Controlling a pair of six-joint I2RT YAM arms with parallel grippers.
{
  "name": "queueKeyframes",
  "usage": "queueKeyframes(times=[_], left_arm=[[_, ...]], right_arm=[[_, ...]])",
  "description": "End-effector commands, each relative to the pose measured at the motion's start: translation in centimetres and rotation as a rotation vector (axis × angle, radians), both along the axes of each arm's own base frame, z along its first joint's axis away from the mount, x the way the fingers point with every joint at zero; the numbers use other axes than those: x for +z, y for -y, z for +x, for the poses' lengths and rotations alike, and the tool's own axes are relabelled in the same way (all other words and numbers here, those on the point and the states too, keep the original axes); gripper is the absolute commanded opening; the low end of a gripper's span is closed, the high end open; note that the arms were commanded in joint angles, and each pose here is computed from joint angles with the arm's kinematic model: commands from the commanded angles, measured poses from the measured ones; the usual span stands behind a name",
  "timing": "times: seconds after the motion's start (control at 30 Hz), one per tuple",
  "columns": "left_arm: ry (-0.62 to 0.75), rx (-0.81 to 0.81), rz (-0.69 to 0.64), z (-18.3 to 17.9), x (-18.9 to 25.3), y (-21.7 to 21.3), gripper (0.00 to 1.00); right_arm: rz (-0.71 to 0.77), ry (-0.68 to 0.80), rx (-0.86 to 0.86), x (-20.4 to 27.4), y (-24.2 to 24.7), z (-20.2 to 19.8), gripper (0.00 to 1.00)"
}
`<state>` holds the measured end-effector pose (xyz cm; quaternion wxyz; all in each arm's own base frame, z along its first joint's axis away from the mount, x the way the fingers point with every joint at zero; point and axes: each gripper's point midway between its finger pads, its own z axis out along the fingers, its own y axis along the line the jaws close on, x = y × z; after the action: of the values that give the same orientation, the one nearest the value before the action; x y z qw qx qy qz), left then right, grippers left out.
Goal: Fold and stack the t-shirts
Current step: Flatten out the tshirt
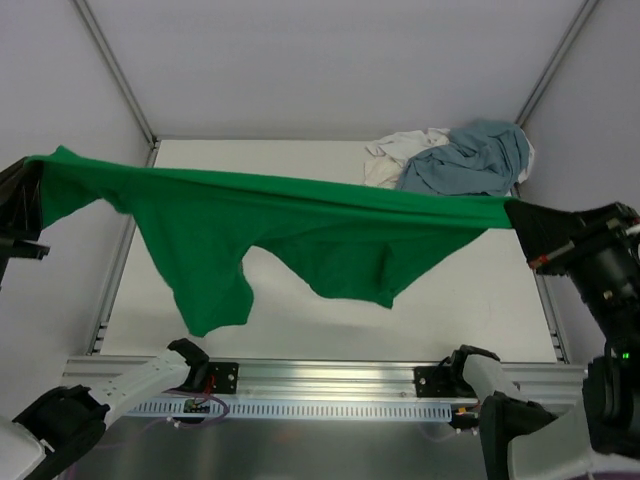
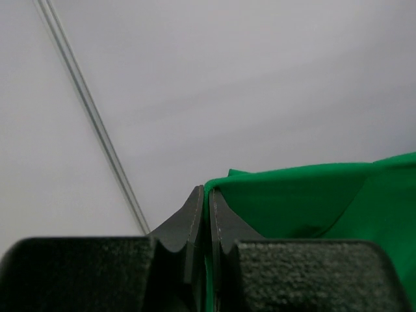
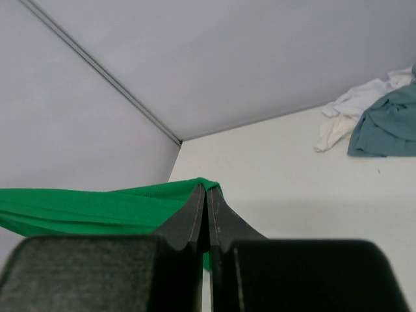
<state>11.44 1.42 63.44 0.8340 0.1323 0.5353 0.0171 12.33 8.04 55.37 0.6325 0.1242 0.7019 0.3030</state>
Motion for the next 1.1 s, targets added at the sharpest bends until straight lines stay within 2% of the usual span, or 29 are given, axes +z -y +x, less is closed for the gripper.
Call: queueKeyframes(times=[0.0, 0.13, 0.17, 0.23, 0.27, 0.43, 0.47, 0.5, 0.57, 0.63, 0.67, 0.73, 0.87, 1.07], left_arm=[[-0.064, 0.097, -0.009, -1.7, -2.0, -2.3, 0.00], [-0.231, -0.016, -0.054, 0.0, -6.3, 0.8, 0.00], [-0.280, -0.036, -0.040, 1.6, -7.9, 2.2, 0.00], [-0.296, -0.077, -0.059, 2.5, -9.1, 3.5, 0.00], [-0.323, -0.086, -0.045, 4.2, -10.4, 4.7, 0.00], [-0.381, -0.104, 0.029, 10.1, -14.2, 8.7, 0.00], [-0.422, -0.097, 0.061, 12.1, -16.3, 9.8, 0.00], [-0.388, -0.093, 0.058, 13.4, -15.9, 10.4, 0.00], [-0.418, -0.064, 0.126, 16.4, -18.1, 11.6, 0.00], [-0.394, -0.044, 0.174, 18.7, -18.4, 12.4, 0.00], [-0.432, -0.036, 0.211, 20.6, -20.2, 13.1, 0.00], [-0.426, -0.020, 0.222, 22.6, -20.7, 13.4, 0.00], [-0.480, 0.023, 0.232, 27.0, -24.4, 12.7, 0.00], [-0.508, 0.134, 0.293, 30.3, -29.6, 11.1, 0.00]], right_arm=[[-0.038, -0.011, -0.218, -0.9, 3.5, 0.0, 0.01], [-0.057, -0.087, -0.239, -3.5, 4.3, 0.4, 0.01], [-0.062, -0.102, -0.261, -3.9, 4.8, 1.1, 0.01], [-0.077, -0.136, -0.280, -4.5, 5.5, 2.2, 0.00], [-0.079, -0.154, -0.298, -4.7, 6.0, 3.0, 0.00], [-0.085, -0.301, -0.308, -8.4, 7.9, 9.4, 0.01], [-0.072, -0.326, -0.310, -9.2, 8.2, 10.5, 0.00], [-0.064, -0.346, -0.307, -10.1, 8.4, 12.0, 0.00], [-0.035, -0.400, -0.305, -12.9, 8.9, 15.0, 0.01], [-0.019, -0.437, -0.297, -14.8, 9.2, 17.8, 0.01], [-0.013, -0.486, -0.290, -16.9, 9.3, 18.8, 0.00], [0.008, -0.498, -0.289, -18.4, 9.5, 20.8, 0.00], [0.014, -0.627, -0.275, -24.4, 9.7, 23.9, 0.00], [-0.002, -0.714, -0.206, -29.4, 8.9, 27.6, 0.01]])
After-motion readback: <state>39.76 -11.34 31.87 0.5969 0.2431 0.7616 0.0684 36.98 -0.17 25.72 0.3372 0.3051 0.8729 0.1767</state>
